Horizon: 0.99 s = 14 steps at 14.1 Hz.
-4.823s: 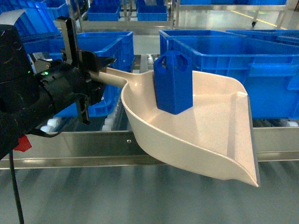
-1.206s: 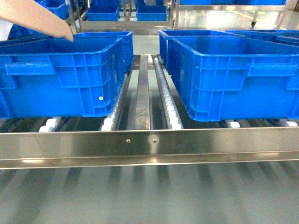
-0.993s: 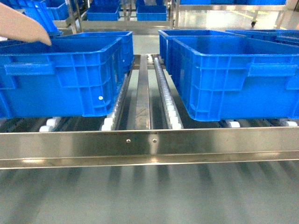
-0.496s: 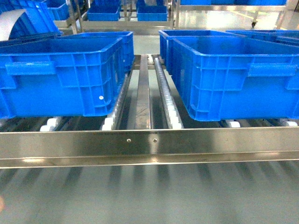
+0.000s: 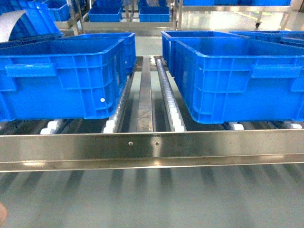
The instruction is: Place part in tray to right shelf
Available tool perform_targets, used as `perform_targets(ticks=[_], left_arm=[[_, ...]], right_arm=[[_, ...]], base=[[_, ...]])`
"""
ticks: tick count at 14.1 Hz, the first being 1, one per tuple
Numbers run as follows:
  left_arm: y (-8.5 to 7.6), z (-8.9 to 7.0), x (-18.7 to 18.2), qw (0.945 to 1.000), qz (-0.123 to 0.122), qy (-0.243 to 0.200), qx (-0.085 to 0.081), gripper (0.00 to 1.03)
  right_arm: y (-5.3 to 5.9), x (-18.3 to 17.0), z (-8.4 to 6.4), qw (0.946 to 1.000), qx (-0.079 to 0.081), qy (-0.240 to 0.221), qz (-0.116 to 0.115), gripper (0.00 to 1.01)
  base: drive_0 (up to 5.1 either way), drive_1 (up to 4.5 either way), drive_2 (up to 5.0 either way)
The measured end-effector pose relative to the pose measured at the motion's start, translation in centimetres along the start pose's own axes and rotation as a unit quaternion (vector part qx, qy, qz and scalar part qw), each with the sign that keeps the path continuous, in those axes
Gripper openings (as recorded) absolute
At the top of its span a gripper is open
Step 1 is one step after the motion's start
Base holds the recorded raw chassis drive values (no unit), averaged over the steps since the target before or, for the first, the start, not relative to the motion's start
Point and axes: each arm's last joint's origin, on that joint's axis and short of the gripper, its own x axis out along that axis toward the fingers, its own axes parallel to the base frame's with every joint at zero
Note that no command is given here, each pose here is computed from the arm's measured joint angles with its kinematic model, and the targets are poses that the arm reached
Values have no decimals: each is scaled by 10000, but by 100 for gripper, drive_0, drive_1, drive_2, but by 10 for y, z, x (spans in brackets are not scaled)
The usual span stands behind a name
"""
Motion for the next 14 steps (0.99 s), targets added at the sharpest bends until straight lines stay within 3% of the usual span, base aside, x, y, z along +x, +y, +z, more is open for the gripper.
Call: perform_targets(ticks=[2, 7, 14], left_arm=[[0, -8, -5, 10000, -6, -36, -2, 12], [0, -15, -5, 10000, -16, -25, -2, 12], [0, -25, -5, 10000, -20, -78, 11, 12]], right_arm=[[1, -6, -3, 9997, 7, -200, 143, 2], [1, -6, -13, 9996, 9, -221, 147, 2], [1, -6, -13, 9997, 13, -207, 143, 2]], base=[[0, 0, 0], [0, 0, 0], [0, 0, 0]])
